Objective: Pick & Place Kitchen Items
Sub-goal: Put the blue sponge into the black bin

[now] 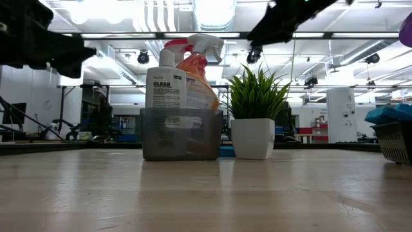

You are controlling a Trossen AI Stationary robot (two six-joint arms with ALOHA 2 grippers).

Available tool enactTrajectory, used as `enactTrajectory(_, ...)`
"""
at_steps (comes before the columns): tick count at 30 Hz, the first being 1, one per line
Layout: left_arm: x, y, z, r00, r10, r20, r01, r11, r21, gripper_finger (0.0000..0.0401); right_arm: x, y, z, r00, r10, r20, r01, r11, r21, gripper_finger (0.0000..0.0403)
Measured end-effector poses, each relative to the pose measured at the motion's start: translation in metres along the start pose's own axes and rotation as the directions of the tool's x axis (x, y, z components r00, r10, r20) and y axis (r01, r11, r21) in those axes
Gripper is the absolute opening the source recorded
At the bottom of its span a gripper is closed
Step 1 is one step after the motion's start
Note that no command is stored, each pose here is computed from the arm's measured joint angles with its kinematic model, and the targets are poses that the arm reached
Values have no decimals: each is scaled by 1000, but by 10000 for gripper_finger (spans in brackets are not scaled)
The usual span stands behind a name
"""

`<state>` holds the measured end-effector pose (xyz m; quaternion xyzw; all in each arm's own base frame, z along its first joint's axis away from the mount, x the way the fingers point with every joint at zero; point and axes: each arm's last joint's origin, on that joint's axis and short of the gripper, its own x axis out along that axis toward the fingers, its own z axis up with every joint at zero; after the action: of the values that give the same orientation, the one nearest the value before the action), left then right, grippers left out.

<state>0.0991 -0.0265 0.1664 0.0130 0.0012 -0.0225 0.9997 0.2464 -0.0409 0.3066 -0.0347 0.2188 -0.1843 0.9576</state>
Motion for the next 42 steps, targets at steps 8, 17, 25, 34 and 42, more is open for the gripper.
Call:
enactTrajectory(8, 0, 1, -4, 999, 26, -33, -26, 1000, 12, 163, 57, -33, 6, 948, 94, -303, -73, 994, 82, 208)
enactTrajectory(17, 1, 1, -5, 999, 28, -40, -28, 1000, 15, 162, 94, -66, 0, 891, 106, -441, -36, 986, 164, 176)
enactTrajectory(25, 1, 1, -5, 999, 28, -40, -28, 999, 17, 162, 118, -77, -8, 865, 105, -490, 43, 959, 281, 176)
enactTrajectory(34, 1, 1, -5, 999, 28, -41, -28, 999, 18, 162, 134, -80, -23, 833, 108, -542, 94, 939, 331, 134)
enactTrajectory(42, 1, 1, -5, 999, 28, -41, -27, 999, 18, 162, 139, -78, -31, 809, 153, -568, 69, 934, 351, 25)
